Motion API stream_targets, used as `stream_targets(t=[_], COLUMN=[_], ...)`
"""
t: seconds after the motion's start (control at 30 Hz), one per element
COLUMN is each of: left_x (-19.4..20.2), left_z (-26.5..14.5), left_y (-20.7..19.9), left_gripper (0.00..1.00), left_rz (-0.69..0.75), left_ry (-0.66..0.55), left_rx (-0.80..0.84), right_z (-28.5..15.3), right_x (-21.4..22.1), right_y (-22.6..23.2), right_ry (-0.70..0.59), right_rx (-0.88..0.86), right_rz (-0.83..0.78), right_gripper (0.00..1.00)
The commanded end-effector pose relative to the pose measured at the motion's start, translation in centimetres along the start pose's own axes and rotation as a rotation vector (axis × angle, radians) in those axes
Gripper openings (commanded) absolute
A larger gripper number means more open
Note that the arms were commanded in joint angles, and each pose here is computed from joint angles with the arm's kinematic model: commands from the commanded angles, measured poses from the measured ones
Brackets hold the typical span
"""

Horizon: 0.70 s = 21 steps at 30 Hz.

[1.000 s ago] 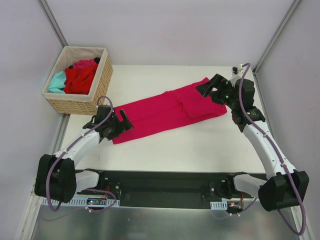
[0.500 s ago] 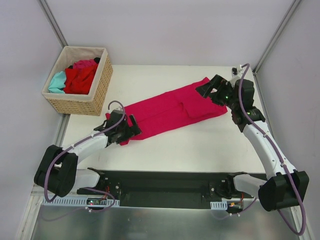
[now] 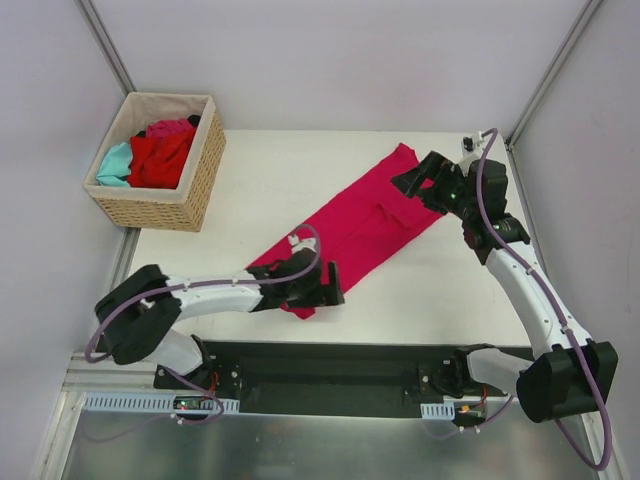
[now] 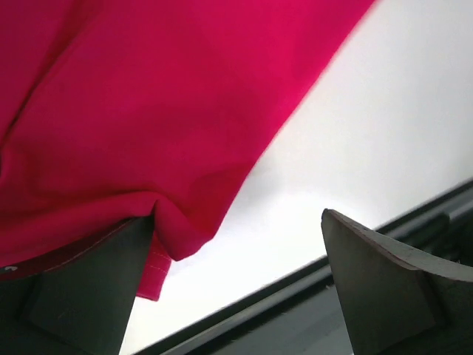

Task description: Fold and stack the t-shirts

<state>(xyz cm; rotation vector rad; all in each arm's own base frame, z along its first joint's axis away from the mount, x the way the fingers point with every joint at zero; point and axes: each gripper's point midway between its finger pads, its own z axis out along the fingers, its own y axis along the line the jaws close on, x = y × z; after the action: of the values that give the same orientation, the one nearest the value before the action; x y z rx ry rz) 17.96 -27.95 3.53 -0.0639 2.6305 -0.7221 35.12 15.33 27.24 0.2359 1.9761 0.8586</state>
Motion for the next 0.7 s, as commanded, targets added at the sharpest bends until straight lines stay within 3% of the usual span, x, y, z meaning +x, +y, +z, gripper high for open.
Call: stream_targets(t=[0.0,0.2,0.4,0.57,0.67], left_x=[6.3,8.2,6.8,0.7,-4.1], left_z=[1.3,1.9,-0.4,-8.5,-13.1], left_y=[-2.3,-9.1,-12.3,-17.6,-17.5], left_gripper=[0.99,0.99,0.99,0.99,0.99], left_rz=[0.179,0.461,0.578,0.606,0.557], left_ry=[0.208,0.245,0.170,-0.036,-0.158], left_rx=[-0.069,0.033,0.131,0.303,0.303], right_z=[-0.7,-0.9,0.4,4.1,8.3], right_x=[-0.7,-1.1,-1.3,-1.9,-2.5], right_y=[0.8,0.4,-1.8,-3.5,-4.7], right_ry=[-0.025,-0.026,-0.022,-0.011,0.021], right_rx=[-0.014,0.021,0.078,0.109,0.117], right_rz=[-0.014,-0.029,-0.013,-0.005,0.014], right_gripper=[0.96,0.96,0.96,0.96,0.96])
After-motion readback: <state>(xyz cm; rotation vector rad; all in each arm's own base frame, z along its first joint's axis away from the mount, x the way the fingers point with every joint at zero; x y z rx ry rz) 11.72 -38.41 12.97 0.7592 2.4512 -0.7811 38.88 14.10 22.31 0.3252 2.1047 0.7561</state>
